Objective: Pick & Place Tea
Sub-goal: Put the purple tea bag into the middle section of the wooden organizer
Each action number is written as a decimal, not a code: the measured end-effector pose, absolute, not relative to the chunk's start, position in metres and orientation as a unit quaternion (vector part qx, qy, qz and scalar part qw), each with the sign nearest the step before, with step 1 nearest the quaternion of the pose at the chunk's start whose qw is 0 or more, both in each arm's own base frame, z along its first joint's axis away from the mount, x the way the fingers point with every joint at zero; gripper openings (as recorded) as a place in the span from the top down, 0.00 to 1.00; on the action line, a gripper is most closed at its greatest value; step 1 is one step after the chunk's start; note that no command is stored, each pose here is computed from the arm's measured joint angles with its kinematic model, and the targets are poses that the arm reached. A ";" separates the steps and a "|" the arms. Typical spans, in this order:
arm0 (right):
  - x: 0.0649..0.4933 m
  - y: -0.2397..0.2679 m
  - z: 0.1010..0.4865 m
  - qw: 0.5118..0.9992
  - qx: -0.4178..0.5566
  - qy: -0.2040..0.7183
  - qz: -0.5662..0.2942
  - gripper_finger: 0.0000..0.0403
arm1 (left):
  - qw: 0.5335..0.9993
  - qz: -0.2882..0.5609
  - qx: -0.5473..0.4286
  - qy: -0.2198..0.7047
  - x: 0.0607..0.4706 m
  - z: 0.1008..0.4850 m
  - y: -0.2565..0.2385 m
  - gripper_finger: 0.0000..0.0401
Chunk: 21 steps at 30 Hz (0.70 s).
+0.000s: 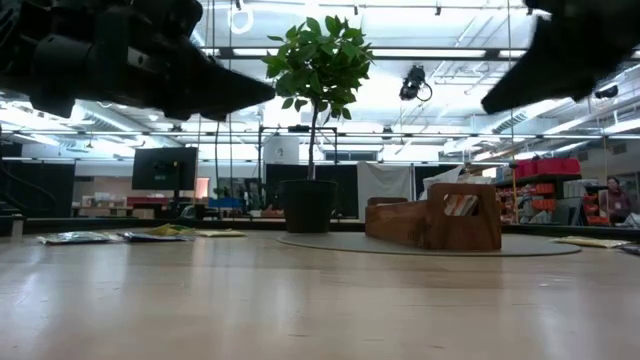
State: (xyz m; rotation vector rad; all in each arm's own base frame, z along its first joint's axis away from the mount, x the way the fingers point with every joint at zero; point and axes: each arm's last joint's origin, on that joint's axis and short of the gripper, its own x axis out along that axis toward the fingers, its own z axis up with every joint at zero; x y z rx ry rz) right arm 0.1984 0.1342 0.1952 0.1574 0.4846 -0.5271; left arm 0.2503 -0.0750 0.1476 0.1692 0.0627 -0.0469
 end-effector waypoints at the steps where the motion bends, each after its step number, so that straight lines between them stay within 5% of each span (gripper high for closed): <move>1: 0.195 0.136 0.191 0.939 0.079 0.226 -0.248 0.82 | 0.996 -0.029 0.081 0.033 0.250 0.148 -0.074 0.89; 7: 0.171 0.134 0.175 0.959 0.089 0.172 -0.209 0.89 | 0.990 -0.126 0.053 0.017 0.244 0.154 -0.062 0.89; 21: 0.125 0.120 0.190 0.966 0.171 0.129 -0.147 0.93 | 0.997 -0.069 0.029 0.023 0.193 0.146 -0.024 0.89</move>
